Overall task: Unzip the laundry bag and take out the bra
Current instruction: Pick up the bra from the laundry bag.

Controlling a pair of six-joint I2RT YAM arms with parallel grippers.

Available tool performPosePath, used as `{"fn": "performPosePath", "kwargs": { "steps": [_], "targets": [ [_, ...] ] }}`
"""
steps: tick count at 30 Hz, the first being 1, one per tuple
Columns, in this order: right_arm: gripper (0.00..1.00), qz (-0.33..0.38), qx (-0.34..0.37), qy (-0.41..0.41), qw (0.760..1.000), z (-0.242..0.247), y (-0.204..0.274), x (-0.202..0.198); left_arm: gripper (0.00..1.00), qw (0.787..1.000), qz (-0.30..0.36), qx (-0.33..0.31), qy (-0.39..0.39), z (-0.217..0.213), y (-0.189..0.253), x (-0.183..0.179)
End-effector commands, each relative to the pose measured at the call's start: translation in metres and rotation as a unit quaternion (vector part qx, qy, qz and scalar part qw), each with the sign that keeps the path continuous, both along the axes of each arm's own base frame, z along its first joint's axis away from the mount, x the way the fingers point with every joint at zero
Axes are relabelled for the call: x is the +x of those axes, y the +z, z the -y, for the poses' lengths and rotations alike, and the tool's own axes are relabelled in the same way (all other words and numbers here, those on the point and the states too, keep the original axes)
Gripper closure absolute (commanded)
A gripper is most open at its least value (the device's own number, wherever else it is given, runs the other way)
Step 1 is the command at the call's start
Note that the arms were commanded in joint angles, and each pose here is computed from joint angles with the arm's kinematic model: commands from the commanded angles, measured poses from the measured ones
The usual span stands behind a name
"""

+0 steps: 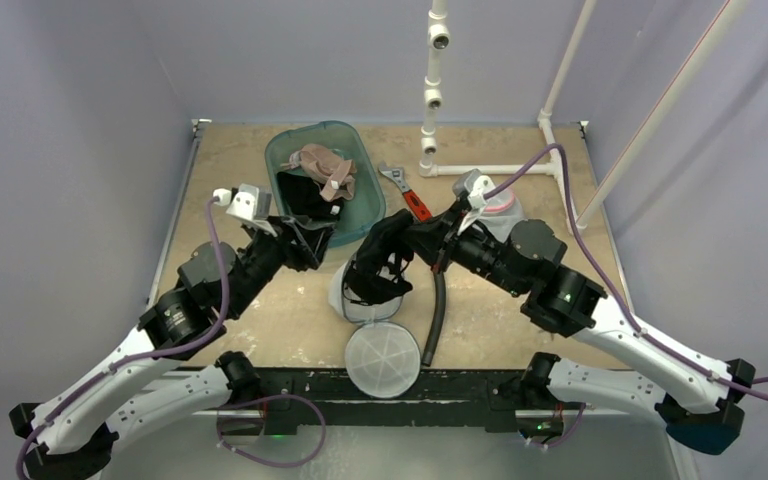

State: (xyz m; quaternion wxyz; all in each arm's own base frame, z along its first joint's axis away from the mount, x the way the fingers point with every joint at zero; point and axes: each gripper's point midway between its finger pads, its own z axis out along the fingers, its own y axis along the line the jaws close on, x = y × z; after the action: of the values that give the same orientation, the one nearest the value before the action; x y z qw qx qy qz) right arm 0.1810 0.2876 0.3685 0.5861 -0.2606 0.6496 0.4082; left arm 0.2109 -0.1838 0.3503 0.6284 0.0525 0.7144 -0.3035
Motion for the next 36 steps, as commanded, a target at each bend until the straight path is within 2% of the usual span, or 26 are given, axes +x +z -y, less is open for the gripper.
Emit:
{"fn": "performPosePath", "kwargs": {
  "steps": [1, 6, 10, 14, 17, 19, 22, 25, 26, 32, 34, 36],
  "targets": [
    [1.0, 0.037, 0.034, -0.009, 0.999, 0.008, 0.045, 0.0, 0.41, 0.999, 0.039, -0.006, -0.03, 0.005, 0.015, -0.006],
    [1.0, 0.06, 0.056, -0.011, 0.997, 0.017, 0.083, -0.005, 0.41, 0.984, 0.113, 0.019, -0.135, 0.023, 0.034, -0.035],
    [1.0, 0.065, 0.075, 0.001, 0.995, 0.018, 0.107, -0.011, 0.4, 0.958, 0.178, 0.04, -0.224, 0.036, 0.048, -0.063],
    [1.0, 0.065, 0.089, 0.021, 0.994, 0.017, 0.124, -0.019, 0.4, 0.929, 0.215, 0.071, -0.292, 0.045, 0.05, -0.085],
    [1.0, 0.061, 0.098, 0.037, 0.993, 0.016, 0.134, -0.027, 0.4, 0.908, 0.248, 0.105, -0.32, 0.046, 0.049, -0.095],
    [1.0, 0.057, 0.105, 0.053, 0.991, 0.015, 0.14, -0.032, 0.4, 0.906, 0.259, 0.126, -0.311, 0.042, 0.045, -0.091],
    [1.0, 0.05, 0.114, 0.068, 0.99, 0.013, 0.146, -0.038, 0.39, 0.901, 0.27, 0.146, -0.308, 0.04, 0.038, -0.089],
    [1.0, 0.043, 0.118, 0.078, 0.989, 0.01, 0.147, -0.041, 0.38, 0.888, 0.27, 0.141, -0.345, 0.05, 0.033, -0.098],
    [1.0, 0.041, 0.119, 0.081, 0.989, 0.009, 0.147, -0.041, 0.37, 0.88, 0.266, 0.139, -0.367, 0.055, 0.03, -0.104],
    [1.0, 0.03, 0.123, 0.092, 0.988, 0.002, 0.144, -0.041, 0.37, 0.868, 0.217, 0.146, -0.422, 0.076, 0.002, -0.105],
    [1.0, 0.028, 0.123, 0.089, 0.988, 0.001, 0.143, -0.039, 0.39, 0.867, 0.204, 0.147, -0.431, 0.081, -0.006, -0.104],
    [1.0, 0.028, 0.126, 0.084, 0.988, 0.001, 0.144, -0.037, 0.45, 0.866, 0.189, 0.154, -0.436, 0.084, -0.015, -0.103]
  ]
}}
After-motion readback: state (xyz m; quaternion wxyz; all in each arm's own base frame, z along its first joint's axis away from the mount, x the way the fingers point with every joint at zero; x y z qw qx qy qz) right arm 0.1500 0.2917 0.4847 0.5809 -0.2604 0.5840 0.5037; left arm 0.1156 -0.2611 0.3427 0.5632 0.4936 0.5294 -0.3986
